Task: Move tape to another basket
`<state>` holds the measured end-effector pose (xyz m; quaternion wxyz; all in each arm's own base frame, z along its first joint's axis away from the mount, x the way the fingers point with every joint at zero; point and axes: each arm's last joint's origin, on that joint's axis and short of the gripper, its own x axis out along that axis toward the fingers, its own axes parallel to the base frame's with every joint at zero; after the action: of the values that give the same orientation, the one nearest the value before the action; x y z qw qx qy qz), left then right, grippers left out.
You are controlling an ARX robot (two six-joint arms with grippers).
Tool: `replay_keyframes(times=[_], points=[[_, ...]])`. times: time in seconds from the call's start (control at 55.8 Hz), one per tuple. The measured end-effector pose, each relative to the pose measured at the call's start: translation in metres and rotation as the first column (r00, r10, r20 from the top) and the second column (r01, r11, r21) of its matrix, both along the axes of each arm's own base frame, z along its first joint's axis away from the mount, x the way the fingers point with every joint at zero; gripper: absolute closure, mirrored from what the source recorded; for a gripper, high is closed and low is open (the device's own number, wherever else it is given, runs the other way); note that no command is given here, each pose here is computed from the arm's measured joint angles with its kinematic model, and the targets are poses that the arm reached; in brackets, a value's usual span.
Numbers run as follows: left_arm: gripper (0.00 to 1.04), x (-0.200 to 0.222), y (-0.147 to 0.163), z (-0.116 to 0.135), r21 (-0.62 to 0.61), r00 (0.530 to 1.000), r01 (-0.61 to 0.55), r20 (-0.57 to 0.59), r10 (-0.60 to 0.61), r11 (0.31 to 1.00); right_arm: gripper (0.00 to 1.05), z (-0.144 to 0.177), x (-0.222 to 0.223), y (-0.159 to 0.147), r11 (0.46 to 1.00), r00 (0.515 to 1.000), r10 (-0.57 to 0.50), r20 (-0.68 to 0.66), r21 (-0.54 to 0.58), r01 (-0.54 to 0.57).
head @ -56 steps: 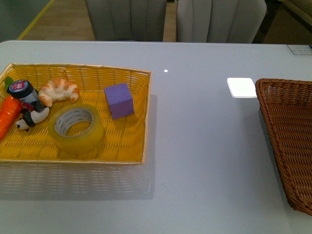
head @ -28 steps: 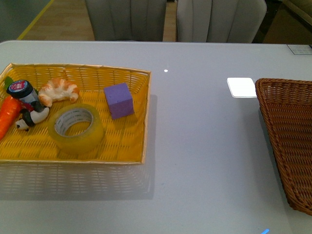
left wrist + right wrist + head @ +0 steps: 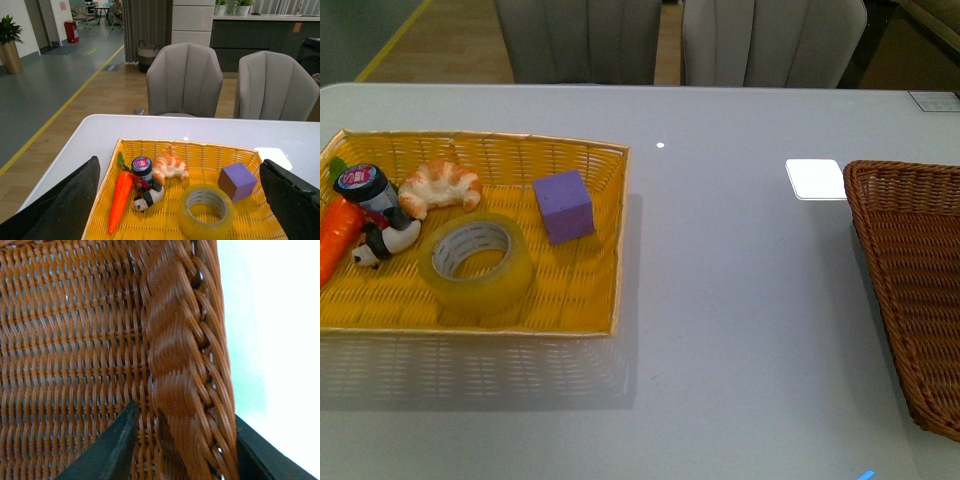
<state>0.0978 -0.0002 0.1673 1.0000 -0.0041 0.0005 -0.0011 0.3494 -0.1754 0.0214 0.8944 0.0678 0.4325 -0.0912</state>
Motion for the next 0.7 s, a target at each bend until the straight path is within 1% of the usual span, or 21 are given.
replay_keyframes(times=[0.125,0.197,0.269,0.394,0.573,0.699], points=[[0.09,0.0,0.0,0.0,0.0,1.0,0.0,0.0,0.0,1.0,0.78,0.003,-0.002,0.007,0.999,1.0,-0.002,-0.011,0.041,0.003],[0.09,0.0,0.0,0.0,0.0,1.0,0.0,0.0,0.0,1.0,0.9,0.008,-0.001,0.017,0.997,1.0,0.004,-0.006,0.072,-0.004],[0.09,0.0,0.0,0.0,0.0,1.0,0.0,0.0,0.0,1.0,0.98,0.014,0.002,0.028,0.995,1.0,0.018,0.007,0.1,-0.018],[0.09,0.0,0.0,0.0,0.0,1.0,0.0,0.0,0.0,1.0,0.99,0.024,0.009,0.053,0.99,0.999,0.04,0.028,0.131,-0.043],[0.09,0.0,0.0,0.0,0.0,1.0,0.0,0.0,0.0,1.0,0.99,0.029,0.023,0.123,0.971,0.988,0.148,0.034,0.187,-0.152],[0.09,0.0,0.0,0.0,0.0,1.0,0.0,0.0,0.0,1.0,0.99,0.027,0.026,0.154,0.962,0.982,0.189,0.023,0.196,-0.19]])
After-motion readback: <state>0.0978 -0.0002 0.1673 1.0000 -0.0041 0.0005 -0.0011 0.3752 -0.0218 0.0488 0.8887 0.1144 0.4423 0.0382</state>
